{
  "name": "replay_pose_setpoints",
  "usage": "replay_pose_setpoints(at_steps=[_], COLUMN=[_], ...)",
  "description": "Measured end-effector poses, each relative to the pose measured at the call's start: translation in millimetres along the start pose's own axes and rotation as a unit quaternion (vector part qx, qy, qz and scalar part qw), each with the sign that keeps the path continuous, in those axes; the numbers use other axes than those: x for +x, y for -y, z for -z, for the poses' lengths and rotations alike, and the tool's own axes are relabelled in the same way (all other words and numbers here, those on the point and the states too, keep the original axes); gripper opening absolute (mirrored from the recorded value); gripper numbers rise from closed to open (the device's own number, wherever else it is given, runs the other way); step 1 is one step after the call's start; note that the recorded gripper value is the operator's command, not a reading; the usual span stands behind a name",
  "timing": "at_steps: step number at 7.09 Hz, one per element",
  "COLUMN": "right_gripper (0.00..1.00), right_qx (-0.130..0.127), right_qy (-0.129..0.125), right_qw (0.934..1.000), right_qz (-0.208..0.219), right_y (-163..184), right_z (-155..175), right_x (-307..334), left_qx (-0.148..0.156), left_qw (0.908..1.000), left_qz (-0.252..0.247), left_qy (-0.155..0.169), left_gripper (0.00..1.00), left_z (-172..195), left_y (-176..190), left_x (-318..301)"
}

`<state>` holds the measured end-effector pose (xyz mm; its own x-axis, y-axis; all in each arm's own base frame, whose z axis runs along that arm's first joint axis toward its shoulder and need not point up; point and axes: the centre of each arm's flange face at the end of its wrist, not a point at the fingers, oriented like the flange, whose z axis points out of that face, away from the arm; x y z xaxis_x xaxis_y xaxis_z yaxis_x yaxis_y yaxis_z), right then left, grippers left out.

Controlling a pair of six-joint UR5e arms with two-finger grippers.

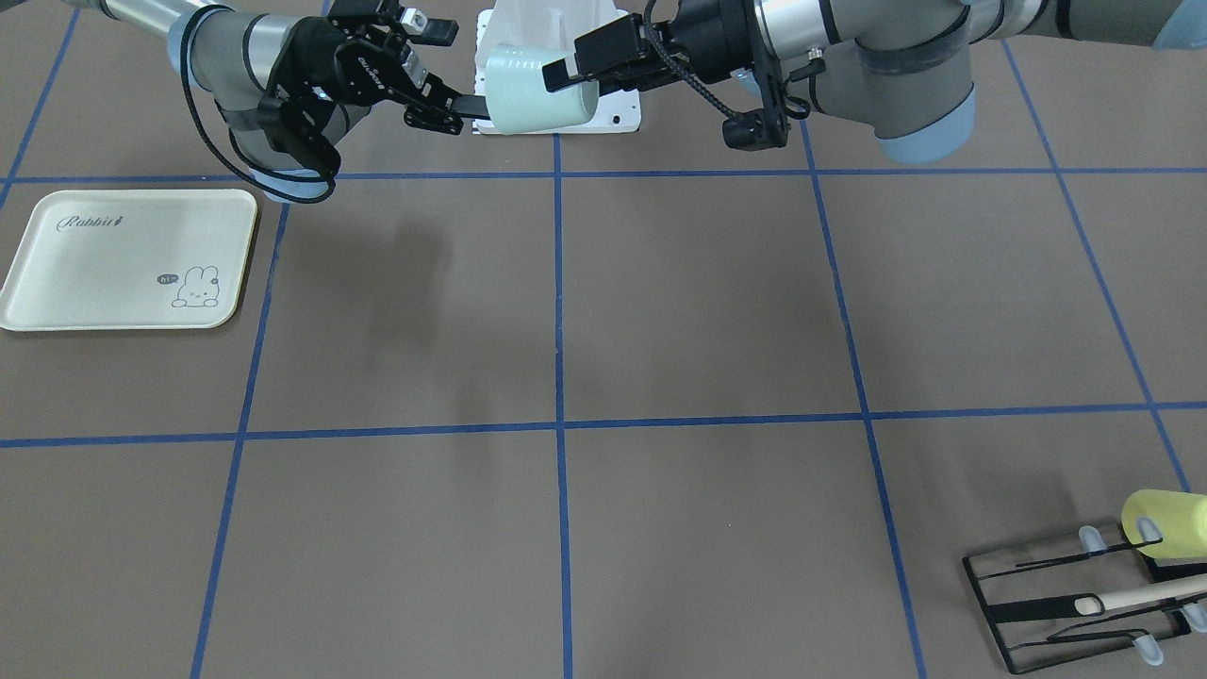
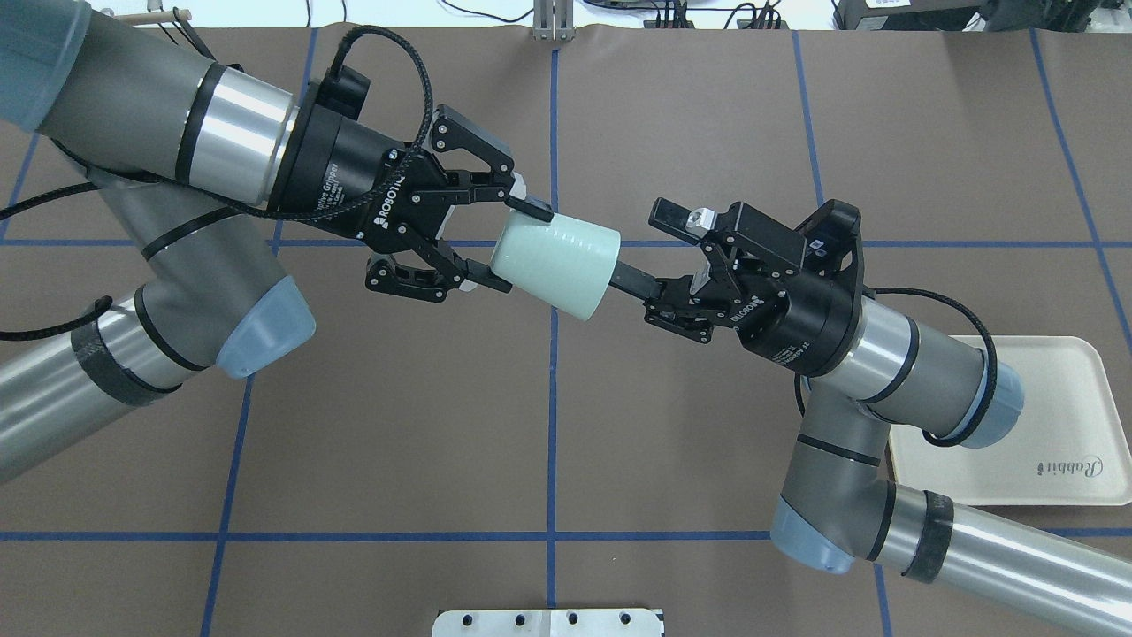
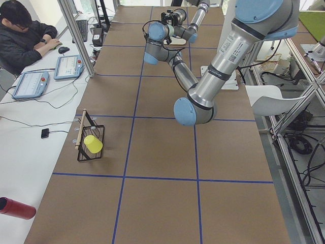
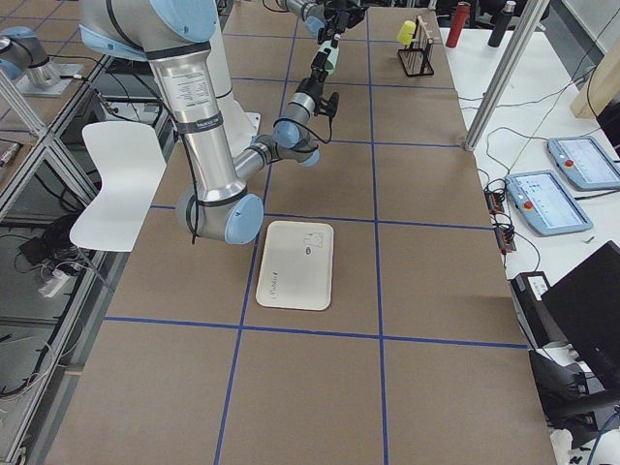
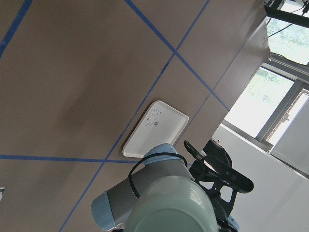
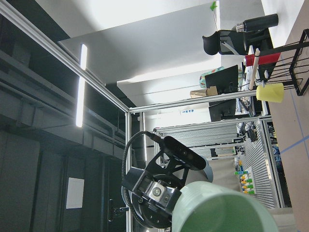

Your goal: Left arm grabs green cup and hands to right arm on tray

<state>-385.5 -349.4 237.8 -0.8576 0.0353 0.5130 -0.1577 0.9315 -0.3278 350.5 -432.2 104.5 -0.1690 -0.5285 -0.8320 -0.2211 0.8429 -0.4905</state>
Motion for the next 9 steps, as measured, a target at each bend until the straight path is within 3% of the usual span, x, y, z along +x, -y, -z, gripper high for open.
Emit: replay_pose_setpoints(at_steps=[4, 7, 9], right_gripper=[0.93, 0.68, 0.67], right_qx=[0.014, 0.018, 0.017], right_qy=[0.002, 0.001, -0.001], right_qw=[0.9999, 0.9998, 0.9998], right_qz=[0.000, -0.004, -0.005], right_y=[-4, -10, -12], right_z=[-24, -33, -33], right_x=[-8, -7, -5], left_qx=[0.001, 0.000, -0.002], left_qw=[0.9999, 0.9999, 1.0000], left_qz=[0.009, 0.008, 0.007], left_qy=[0.006, 0.006, 0.006], left_gripper=[0.13, 0.13, 0.13], left_z=[-9, -9, -8], left_y=[0, -2, -3], left_x=[-4, -4, -3])
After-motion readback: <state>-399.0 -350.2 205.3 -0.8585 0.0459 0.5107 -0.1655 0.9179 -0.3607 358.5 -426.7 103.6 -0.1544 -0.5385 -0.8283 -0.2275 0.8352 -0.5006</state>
